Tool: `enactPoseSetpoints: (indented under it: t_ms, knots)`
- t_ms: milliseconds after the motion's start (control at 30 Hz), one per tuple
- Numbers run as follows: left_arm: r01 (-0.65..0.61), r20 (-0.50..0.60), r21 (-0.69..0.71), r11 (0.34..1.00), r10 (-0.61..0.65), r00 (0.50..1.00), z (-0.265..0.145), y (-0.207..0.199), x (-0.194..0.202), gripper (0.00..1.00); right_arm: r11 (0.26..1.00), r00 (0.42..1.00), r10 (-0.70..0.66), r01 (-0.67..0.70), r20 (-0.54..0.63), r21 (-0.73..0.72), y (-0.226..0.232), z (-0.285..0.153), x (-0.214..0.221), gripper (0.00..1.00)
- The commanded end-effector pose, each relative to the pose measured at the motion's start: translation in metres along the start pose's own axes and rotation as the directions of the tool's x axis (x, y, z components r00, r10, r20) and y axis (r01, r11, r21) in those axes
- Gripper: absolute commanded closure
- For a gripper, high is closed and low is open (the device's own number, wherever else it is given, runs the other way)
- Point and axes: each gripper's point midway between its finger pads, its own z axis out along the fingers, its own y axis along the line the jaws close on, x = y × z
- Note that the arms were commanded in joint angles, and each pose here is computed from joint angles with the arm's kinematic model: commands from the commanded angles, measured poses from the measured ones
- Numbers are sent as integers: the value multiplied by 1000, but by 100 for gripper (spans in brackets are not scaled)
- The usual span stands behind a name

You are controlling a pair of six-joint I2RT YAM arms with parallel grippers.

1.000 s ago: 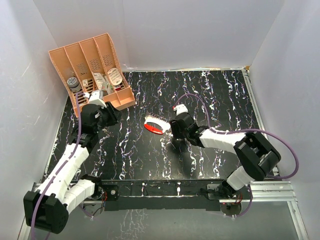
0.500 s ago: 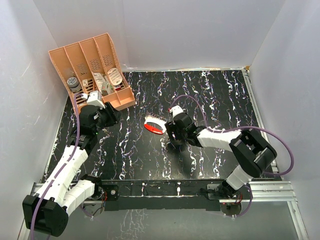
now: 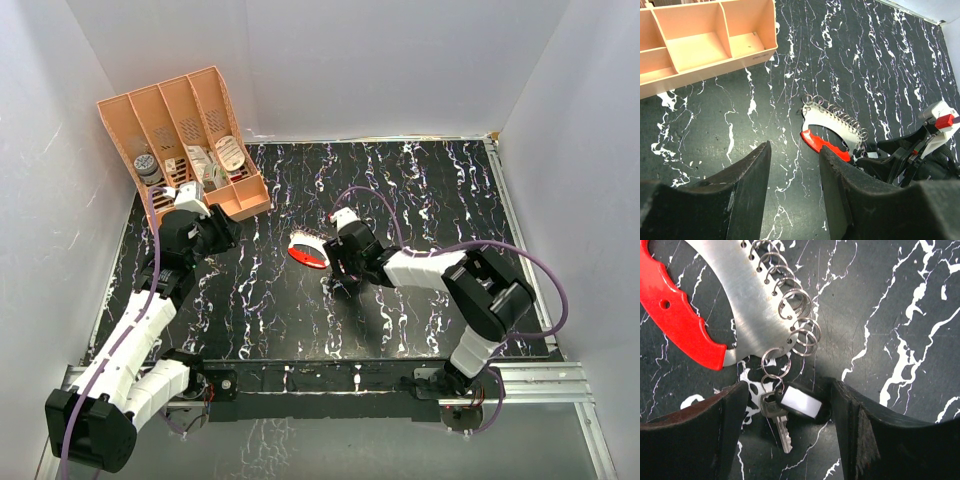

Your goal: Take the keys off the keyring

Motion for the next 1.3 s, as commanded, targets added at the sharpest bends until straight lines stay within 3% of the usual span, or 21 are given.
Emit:
enactPoseSetpoints:
  t_ms: [0,433,600,767,900,933,1133,1267]
  knots:
    - [-11,9,-20,1000,11,1000,-4,3,-2,58,998,999,-24,26,-33,58,-8,6,3,36]
    - [-11,21,-35,999,12,1000,-6,6,-4,58,997,978,74,-76,-194,-7,14,4,32,51]
    - [-8,23,-36,999,9,1000,-5,6,-4,58,998,962,71,-67,-262,21,15,9,54,66]
    - [-5,24,-38,999,6,1000,-5,6,-5,58,998,947,57,-45,-316,44,19,13,68,73]
    - [-5,25,-38,999,6,1000,-6,6,-5,58,997,936,53,-29,-349,74,19,17,77,100]
    - [-5,24,-41,999,6,1000,-6,6,-5,58,996,934,56,-30,-354,79,19,18,78,100]
    - [-6,35,-48,999,7,999,-9,7,-8,58,992,956,55,-20,-287,123,16,17,55,100]
    - [-11,43,-35,999,13,999,-9,3,-12,59,988,991,-2,23,-135,154,17,2,-14,100]
